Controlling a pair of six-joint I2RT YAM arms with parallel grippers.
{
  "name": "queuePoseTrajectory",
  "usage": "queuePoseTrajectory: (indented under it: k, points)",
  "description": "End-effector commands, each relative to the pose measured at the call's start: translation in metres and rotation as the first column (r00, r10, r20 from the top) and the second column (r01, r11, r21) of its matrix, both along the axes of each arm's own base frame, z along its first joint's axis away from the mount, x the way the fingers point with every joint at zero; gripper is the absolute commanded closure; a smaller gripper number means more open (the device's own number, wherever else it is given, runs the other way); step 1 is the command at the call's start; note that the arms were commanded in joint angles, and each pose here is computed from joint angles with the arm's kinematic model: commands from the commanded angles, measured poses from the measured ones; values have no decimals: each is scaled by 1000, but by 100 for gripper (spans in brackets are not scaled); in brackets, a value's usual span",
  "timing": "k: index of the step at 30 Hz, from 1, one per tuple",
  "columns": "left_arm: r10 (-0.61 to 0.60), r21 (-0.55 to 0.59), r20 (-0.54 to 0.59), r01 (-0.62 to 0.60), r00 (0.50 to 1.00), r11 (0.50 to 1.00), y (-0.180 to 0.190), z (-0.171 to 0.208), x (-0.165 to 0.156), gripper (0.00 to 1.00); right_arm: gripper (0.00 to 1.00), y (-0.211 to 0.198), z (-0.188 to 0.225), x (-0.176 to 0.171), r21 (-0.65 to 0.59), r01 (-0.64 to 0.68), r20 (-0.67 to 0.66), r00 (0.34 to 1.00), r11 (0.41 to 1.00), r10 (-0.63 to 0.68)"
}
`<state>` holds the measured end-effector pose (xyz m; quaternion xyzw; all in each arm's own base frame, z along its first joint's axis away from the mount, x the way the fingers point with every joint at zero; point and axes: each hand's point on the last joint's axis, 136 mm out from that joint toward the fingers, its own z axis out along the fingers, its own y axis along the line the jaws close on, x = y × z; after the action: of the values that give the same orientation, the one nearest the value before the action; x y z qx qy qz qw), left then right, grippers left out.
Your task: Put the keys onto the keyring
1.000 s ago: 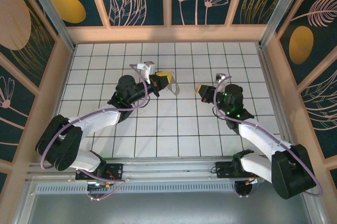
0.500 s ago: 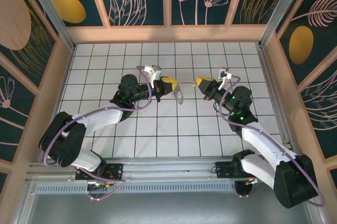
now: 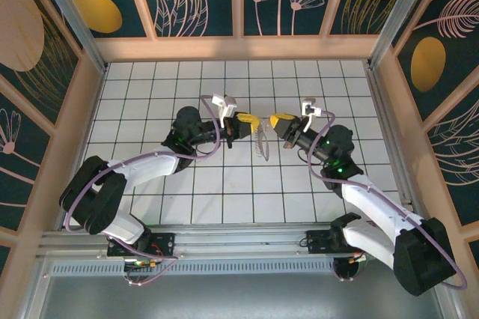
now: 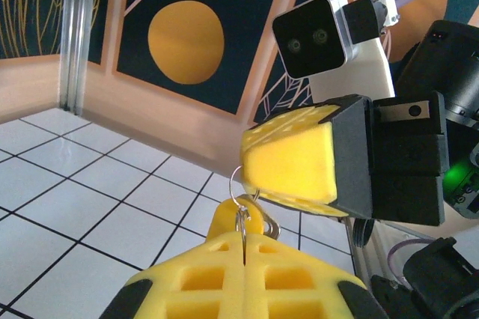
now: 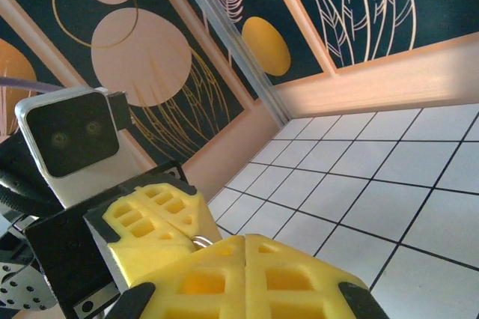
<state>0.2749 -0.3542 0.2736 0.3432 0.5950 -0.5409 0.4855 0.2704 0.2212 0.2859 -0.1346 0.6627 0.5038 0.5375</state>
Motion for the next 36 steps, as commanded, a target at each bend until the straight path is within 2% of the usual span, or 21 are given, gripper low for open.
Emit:
queuePoseTrajectory:
  k: [1, 15, 28, 36]
  points:
    - [-29, -56, 75, 33, 997, 998, -6, 26, -3, 100, 100, 6, 18, -7, 6, -34, 79, 996, 999, 34]
    - [-44, -53, 68, 48, 997, 997, -14, 23, -2, 100, 100, 10, 21, -13, 8, -52, 103, 993, 999, 51]
    - [6, -58, 65, -2, 998, 998, -9, 24, 3, 100, 100, -12, 11, -8, -7, 79, 73, 994, 997, -78]
    - [5, -54, 61, -2, 998, 999, -10, 22, 4, 100, 100, -9, 15, -13, 4, 49, 78, 996, 999, -49]
